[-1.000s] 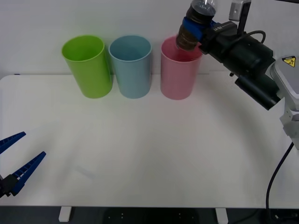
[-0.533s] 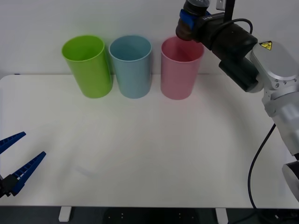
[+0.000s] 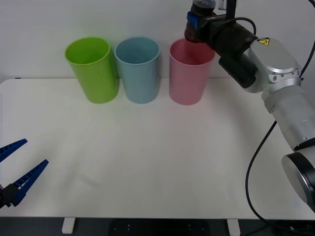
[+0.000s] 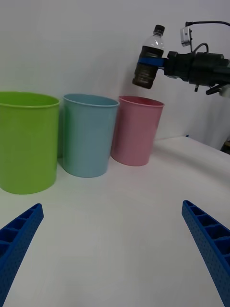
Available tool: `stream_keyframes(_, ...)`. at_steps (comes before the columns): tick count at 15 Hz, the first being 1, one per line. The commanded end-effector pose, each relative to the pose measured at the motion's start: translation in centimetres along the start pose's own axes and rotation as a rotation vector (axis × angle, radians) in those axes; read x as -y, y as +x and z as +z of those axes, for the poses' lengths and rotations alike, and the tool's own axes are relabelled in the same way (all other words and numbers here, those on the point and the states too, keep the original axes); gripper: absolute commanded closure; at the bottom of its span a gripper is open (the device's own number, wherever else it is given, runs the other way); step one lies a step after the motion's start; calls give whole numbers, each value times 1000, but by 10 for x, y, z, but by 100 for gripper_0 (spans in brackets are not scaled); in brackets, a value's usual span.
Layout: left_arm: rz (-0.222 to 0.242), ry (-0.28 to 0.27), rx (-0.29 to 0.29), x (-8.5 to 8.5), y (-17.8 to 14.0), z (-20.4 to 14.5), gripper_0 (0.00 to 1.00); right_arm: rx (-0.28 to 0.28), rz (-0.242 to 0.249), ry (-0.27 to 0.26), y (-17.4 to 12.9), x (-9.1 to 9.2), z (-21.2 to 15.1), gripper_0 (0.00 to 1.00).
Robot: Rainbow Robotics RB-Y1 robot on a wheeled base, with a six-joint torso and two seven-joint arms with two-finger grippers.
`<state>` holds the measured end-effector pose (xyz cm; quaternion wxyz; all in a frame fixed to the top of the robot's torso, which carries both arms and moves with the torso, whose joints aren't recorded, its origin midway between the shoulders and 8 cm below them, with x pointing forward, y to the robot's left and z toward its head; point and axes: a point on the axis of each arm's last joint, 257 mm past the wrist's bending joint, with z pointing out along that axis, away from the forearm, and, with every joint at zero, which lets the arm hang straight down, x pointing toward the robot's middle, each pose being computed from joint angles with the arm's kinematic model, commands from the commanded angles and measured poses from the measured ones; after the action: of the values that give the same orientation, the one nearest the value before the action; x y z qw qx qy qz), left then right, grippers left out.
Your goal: Grasp the object on the table and drop it into the matching bin: aluminum can to the light blue bin, PET bottle to the pink bin.
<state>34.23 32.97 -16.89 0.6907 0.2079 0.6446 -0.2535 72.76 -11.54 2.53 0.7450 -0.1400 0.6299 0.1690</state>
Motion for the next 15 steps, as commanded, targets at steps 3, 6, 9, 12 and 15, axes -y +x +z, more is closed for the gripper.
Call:
stream_keyframes(3, 0, 0, 0, 0, 0, 0, 0, -1, -27, -6, 0, -3, 0, 5)
stream_keyframes(6, 0, 0, 0, 0, 0, 0, 0, 5, -44, -14, -3, -5, 1, 0)
stream_keyframes(9, 0, 0, 0, 0, 0, 0, 0, 5, -47, -14, -3, -5, 1, 0)
stream_keyframes(12, 0, 0, 0, 0, 0, 0, 0, 6, -42, -16, -3, -6, 0, 0)
stream_keyframes(15, 0, 0, 0, 0, 0, 0, 0, 30, -21, -28, -7, -11, -6, 0)
